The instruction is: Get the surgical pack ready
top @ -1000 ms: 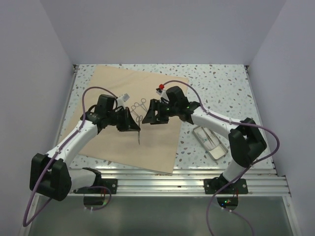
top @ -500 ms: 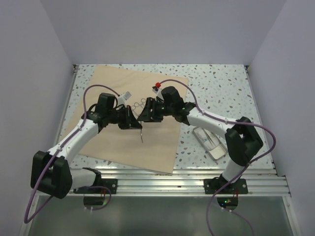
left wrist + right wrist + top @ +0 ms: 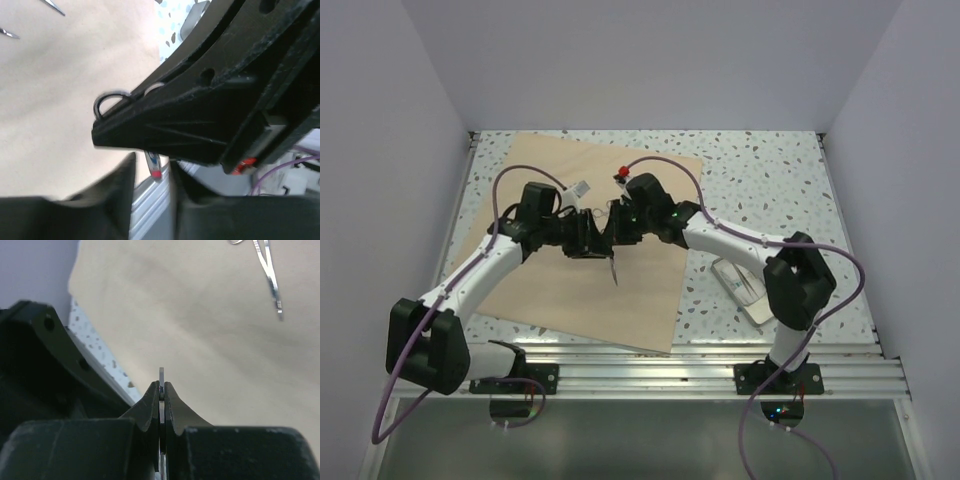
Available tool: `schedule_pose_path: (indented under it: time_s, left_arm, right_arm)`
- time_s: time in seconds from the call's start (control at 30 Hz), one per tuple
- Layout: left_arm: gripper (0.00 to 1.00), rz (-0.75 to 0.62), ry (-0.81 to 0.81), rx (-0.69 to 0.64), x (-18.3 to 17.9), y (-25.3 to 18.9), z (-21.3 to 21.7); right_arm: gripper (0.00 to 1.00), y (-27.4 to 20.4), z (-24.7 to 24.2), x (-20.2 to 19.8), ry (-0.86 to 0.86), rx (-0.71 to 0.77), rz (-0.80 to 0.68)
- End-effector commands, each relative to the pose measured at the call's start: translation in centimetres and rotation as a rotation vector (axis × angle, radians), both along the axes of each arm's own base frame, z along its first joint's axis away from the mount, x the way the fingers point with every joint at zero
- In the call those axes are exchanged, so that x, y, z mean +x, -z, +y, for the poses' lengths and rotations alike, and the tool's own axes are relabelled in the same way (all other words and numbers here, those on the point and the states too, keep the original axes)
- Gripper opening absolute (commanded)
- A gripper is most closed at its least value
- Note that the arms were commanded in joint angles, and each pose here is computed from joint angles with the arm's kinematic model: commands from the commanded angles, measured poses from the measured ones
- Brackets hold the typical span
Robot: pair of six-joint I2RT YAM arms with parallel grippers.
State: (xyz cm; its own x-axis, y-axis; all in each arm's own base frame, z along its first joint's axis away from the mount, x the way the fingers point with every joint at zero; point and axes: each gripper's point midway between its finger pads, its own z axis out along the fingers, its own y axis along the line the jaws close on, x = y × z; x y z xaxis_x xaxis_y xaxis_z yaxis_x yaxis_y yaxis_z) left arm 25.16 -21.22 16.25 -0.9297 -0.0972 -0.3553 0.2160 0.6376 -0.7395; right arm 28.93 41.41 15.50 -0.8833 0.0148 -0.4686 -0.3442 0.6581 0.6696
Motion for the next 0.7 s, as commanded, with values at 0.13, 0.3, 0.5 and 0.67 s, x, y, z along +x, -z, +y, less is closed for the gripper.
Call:
schedule_pose_path:
  time_s: [0.13,0.3,0.5,0.67]
  left_arm:
    - [0.64,-0.135,-0.040,0.078,2.1,-1.5,1.9]
    - [0.66,-0.115,-0.108,0.102,2.4,-0.2,4.6]
    - [0.62,-0.070,-0.112,0.089,2.1,1.3,5.2]
    - [0.61,-0.070,-0.106,0.069,1.9,1.2,5.0]
  right_arm:
    - [0.00,0.7,-7.8,1.0,-0.016,-0.406,-0.168]
    - [0.00,0.7,-18.9,1.8,-0.021,-0.907,-0.282]
    - [0.00,2.7,-28.9,0.1,0.021,-1.259,-0.265]
    - [0.00,5.0,-33.3,0.1,0.055,-1.350,-0.216]
